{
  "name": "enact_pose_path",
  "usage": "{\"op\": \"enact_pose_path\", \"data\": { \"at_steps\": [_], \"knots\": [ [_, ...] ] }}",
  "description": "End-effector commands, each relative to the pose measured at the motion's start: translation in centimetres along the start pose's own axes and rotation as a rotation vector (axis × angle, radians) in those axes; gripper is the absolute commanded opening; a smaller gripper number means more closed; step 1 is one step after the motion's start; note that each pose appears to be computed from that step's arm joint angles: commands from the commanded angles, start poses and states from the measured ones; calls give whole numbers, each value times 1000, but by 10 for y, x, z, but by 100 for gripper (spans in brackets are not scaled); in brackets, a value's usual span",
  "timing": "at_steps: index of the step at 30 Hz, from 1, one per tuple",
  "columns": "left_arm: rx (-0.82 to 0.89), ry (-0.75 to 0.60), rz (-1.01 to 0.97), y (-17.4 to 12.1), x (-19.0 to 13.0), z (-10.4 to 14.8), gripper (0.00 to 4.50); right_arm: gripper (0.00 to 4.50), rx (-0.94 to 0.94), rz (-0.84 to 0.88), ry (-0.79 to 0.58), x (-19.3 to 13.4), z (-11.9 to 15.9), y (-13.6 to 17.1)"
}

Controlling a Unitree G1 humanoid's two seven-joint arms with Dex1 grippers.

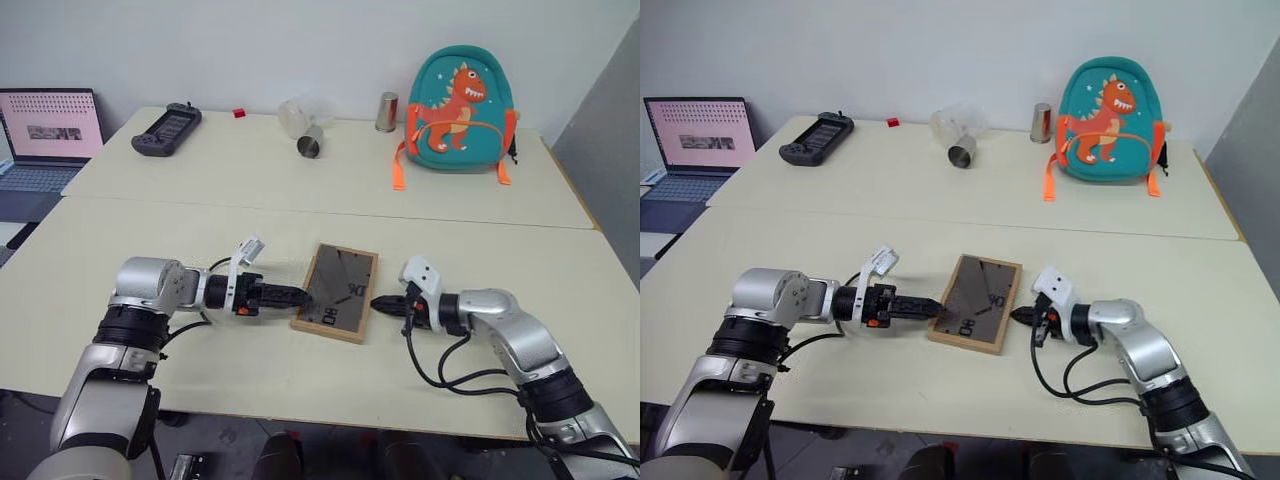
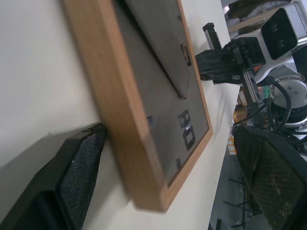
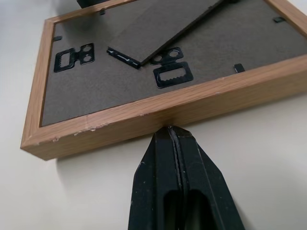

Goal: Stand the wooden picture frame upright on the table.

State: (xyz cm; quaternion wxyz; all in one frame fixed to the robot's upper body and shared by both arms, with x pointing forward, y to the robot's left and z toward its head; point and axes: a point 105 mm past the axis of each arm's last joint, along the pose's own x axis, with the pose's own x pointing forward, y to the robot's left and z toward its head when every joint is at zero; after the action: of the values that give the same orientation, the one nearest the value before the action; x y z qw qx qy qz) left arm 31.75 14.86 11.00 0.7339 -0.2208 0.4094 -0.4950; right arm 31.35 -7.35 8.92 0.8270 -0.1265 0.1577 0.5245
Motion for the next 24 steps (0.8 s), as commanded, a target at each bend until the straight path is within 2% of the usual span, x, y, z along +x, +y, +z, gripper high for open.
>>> {"op": "enact_pose_path", "data": {
  "at_steps": [1,7,13,16,23,24],
  "knots": [
    [12,26,-61,-10,13,-1,449,0,-52,7,-46,7,22,1],
    [75,18,-107,-17,13,-2,449,0,-54,5,-51,12,23,1],
    [59,-39,-122,-18,9,4,344,0,-50,-2,-40,10,17,0],
    [59,-44,-123,-18,8,4,269,0,-49,-5,-35,8,15,-2],
    [63,-68,-149,-27,7,7,132,0,-56,-31,-40,3,16,-10],
    [60,-70,-149,-27,7,7,128,0,-59,-34,-41,2,17,-11]
  ]
}}
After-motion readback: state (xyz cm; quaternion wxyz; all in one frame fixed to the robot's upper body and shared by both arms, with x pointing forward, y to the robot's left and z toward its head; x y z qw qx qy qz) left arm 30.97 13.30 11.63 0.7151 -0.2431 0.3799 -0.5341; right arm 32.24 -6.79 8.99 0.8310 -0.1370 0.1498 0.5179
